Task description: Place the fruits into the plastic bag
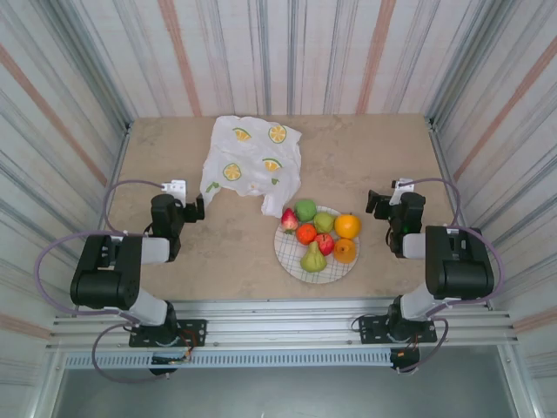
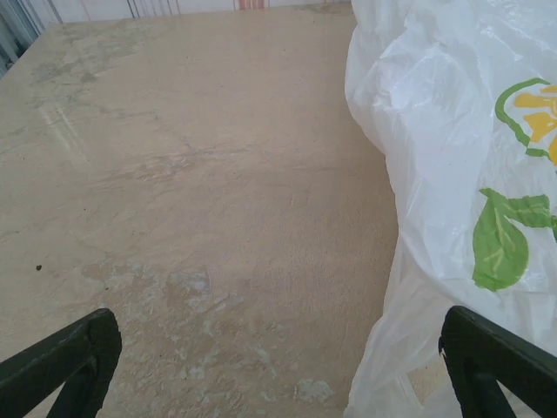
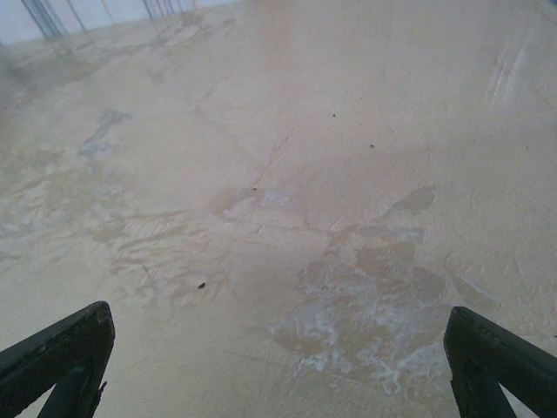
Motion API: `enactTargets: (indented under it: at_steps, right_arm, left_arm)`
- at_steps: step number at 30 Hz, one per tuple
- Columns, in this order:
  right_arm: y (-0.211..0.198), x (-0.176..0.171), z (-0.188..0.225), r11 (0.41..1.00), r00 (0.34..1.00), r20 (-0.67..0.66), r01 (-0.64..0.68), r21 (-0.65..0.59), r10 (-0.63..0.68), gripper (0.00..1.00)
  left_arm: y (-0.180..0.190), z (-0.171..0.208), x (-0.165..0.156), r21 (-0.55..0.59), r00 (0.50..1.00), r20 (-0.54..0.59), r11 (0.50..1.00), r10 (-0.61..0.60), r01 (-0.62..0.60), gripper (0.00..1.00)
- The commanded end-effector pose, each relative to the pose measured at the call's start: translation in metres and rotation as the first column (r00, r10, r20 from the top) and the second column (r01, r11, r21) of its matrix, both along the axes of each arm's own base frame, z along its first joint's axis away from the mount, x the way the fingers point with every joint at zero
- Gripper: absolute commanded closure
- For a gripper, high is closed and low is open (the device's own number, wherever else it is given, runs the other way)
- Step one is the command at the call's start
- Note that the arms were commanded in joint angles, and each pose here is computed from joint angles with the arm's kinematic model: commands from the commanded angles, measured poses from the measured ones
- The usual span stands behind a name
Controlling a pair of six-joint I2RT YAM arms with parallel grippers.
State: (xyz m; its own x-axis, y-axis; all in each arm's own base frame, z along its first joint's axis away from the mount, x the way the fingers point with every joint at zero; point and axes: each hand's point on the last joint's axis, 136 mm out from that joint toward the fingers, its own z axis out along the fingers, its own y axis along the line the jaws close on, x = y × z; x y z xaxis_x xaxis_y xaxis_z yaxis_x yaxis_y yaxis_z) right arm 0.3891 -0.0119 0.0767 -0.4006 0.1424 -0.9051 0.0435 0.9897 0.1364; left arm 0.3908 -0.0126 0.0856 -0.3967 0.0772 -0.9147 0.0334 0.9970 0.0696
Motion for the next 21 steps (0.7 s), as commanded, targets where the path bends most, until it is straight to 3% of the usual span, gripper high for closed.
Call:
enactTargets:
  at_steps: [1, 21]
  right_arm:
    - [0.0002, 0.0049, 0.0054, 0.999, 1.000, 0.010, -0.006, -0.037, 0.007, 0.01]
    - [-0.0007, 0.0049, 0.0049, 0.999, 1.000, 0.009, -0.004, -0.035, 0.004, 0.01]
  left_arm:
    - [0.0018, 0.0065, 0.0037, 0.008, 1.000, 0.023, 1.000, -0.006, 0.005, 0.01]
    - [0.0020, 0.0062, 0.0036, 0.008, 1.000, 0.022, 1.000, -0.005, 0.005, 0.01]
